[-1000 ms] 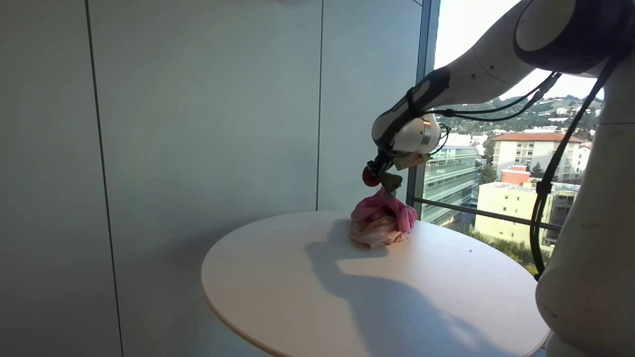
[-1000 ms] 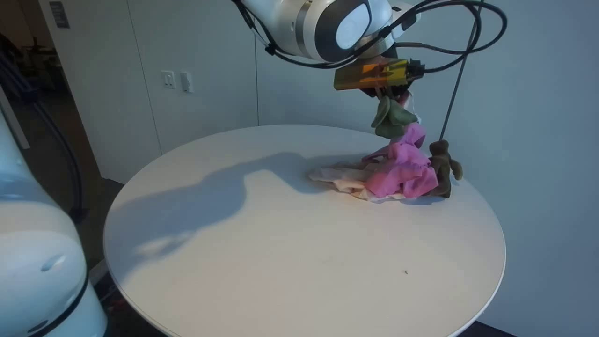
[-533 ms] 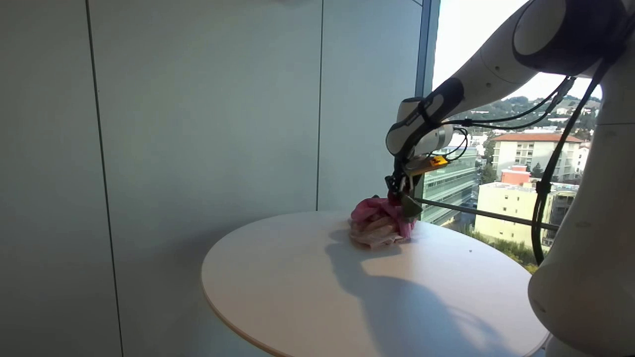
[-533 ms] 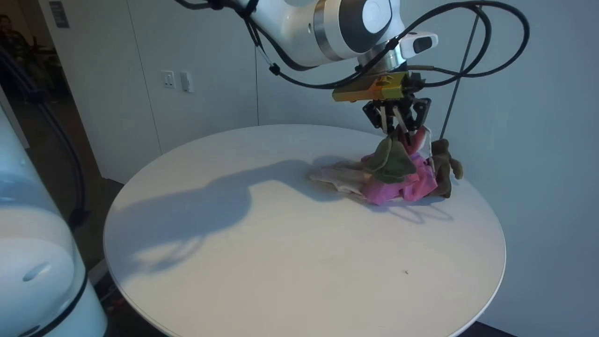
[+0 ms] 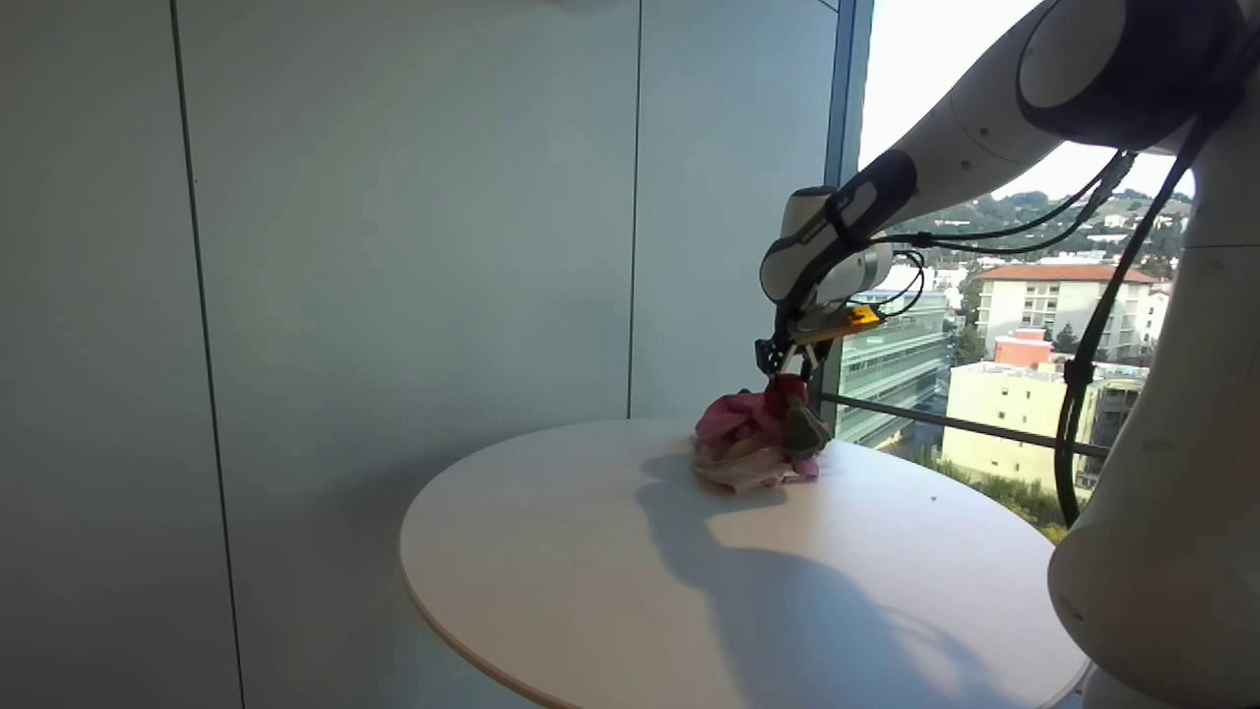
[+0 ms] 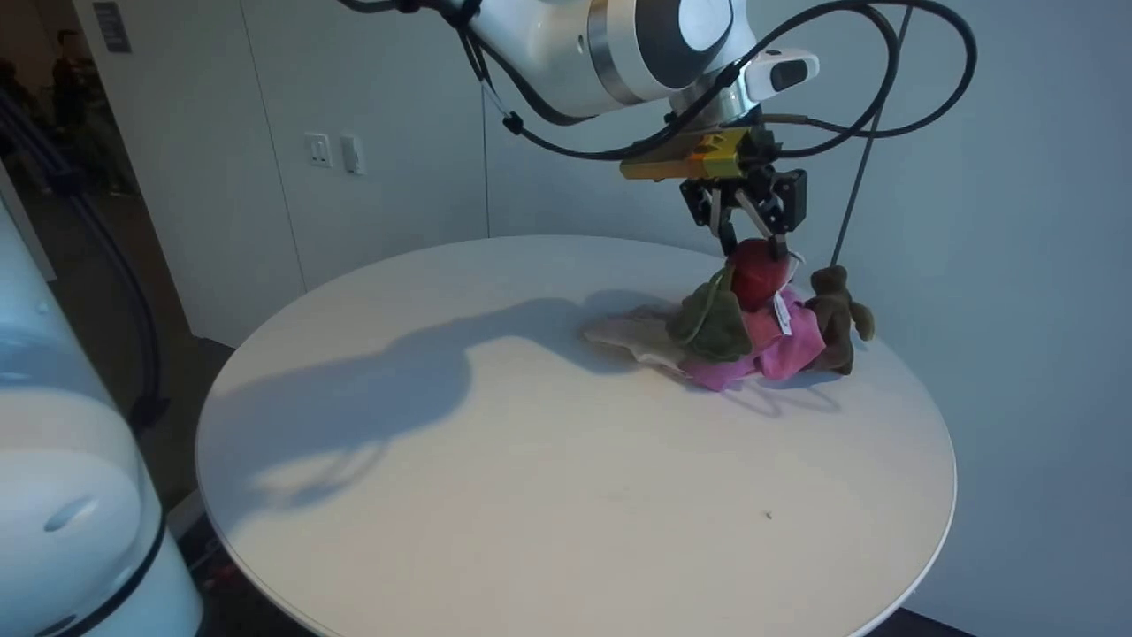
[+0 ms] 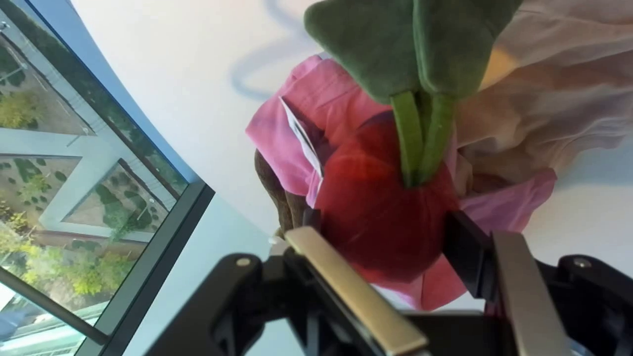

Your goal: Move the items on the left to the right side of the table.

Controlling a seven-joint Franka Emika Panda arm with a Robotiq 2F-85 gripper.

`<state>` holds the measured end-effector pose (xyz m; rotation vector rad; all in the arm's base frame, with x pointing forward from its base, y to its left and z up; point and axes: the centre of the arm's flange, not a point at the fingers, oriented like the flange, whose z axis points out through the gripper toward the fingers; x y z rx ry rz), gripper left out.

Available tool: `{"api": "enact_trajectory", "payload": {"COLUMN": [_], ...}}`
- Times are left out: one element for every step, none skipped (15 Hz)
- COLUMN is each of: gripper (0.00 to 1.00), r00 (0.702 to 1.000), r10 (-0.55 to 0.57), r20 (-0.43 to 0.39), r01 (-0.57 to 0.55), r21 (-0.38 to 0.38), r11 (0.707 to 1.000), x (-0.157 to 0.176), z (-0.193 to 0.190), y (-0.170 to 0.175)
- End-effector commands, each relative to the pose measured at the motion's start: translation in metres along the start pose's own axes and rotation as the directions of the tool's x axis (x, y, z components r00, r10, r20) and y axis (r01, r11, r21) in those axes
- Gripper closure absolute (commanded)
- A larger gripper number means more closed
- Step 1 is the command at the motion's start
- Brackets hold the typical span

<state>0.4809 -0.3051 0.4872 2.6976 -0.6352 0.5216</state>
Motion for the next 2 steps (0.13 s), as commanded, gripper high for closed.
{"api": "enact_trajectory", "payload": {"gripper": [0.33,0.33], "r00": [1.000,1.000], "r10": [0.001,0.001], "r20": [0.000,0.000], "r01": [-0.001,-0.001], "r21": [0.000,0.000], "r11": [1.000,1.000], "x": [0.0000,0.0000], "z": [0.0000,0.0000], "y": [0.0000,0.0000]}}
